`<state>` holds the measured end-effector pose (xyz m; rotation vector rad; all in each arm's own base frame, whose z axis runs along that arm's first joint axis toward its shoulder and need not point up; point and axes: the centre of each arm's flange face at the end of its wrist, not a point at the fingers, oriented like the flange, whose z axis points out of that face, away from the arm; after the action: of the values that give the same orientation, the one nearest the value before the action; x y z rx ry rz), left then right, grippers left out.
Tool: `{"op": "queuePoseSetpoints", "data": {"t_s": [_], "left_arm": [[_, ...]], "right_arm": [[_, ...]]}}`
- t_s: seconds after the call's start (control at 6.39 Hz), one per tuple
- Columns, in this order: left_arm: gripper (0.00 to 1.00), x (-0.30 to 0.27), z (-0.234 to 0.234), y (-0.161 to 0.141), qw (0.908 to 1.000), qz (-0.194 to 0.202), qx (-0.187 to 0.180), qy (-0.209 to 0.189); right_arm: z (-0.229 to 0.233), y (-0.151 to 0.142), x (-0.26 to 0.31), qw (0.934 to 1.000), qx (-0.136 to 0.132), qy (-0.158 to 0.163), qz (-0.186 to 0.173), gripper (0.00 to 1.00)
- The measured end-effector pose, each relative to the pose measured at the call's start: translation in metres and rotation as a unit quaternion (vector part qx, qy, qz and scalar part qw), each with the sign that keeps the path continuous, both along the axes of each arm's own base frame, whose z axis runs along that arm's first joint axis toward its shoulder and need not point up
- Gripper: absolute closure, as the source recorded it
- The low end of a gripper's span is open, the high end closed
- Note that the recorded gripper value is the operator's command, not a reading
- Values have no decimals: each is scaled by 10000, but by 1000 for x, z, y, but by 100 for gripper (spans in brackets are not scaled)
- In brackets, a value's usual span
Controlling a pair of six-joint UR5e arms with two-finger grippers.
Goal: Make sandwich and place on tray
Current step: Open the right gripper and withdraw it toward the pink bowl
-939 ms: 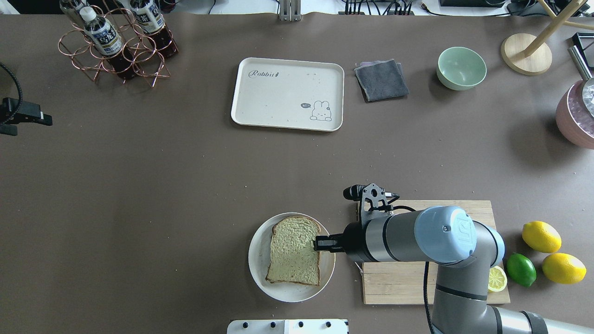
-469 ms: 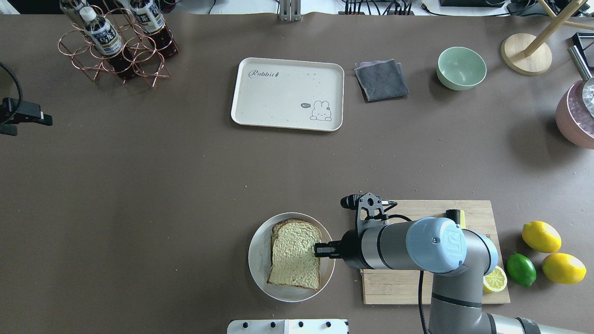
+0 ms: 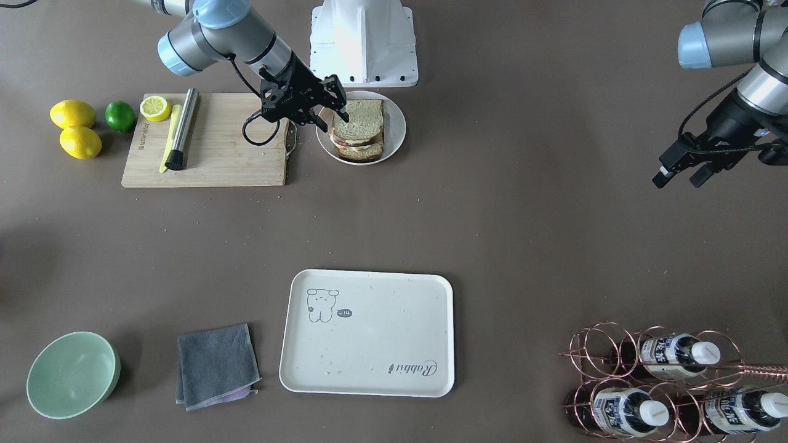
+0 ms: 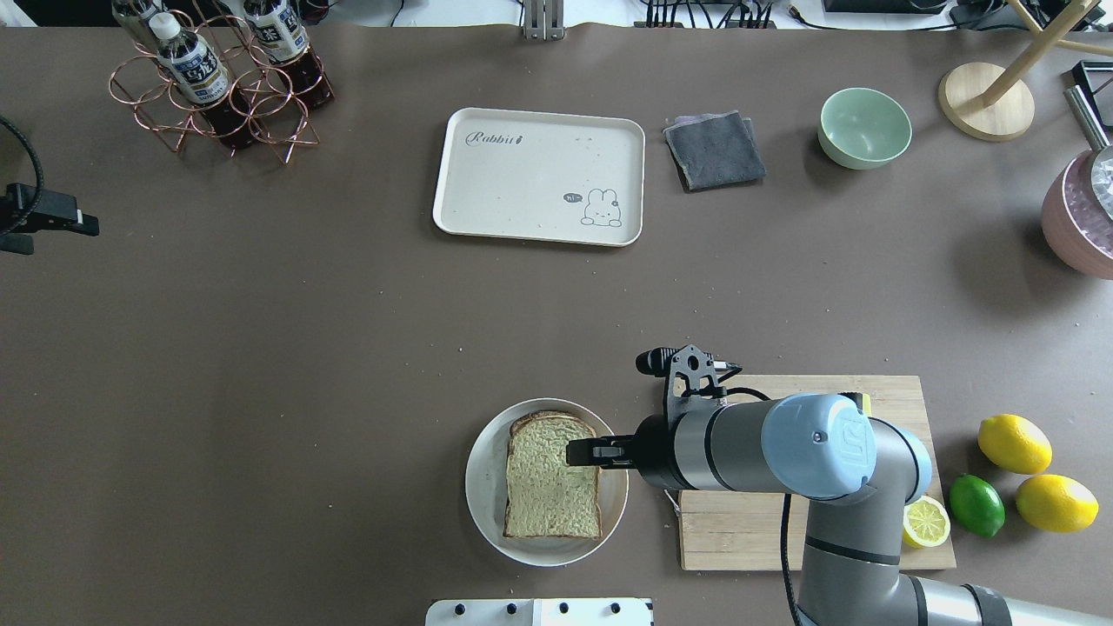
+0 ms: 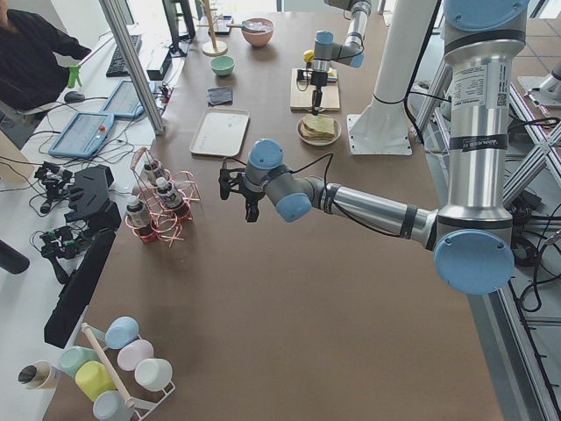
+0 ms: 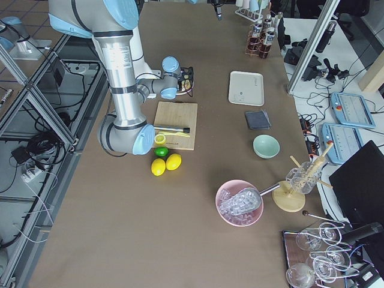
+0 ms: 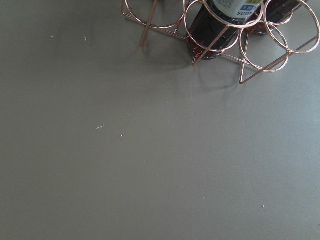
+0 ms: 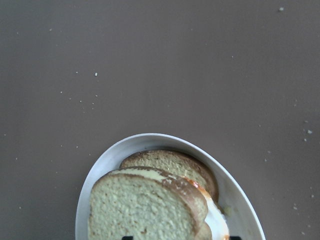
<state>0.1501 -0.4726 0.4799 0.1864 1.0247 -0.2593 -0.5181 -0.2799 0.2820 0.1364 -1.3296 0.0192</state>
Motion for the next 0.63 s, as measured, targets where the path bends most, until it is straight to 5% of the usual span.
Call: {"op": "queuePoseSetpoints", "data": {"t_s": [0.31,0.63], "left_arm": [[2,25,-20,-3,9999,64,12,123],[2,117,-74,11,9994,-84,-49,337]], "right_arm": [[-10,-47,47,9998,-124,-138,-45,0],[5,-112,125,9992,-381,-140,4,0]]}}
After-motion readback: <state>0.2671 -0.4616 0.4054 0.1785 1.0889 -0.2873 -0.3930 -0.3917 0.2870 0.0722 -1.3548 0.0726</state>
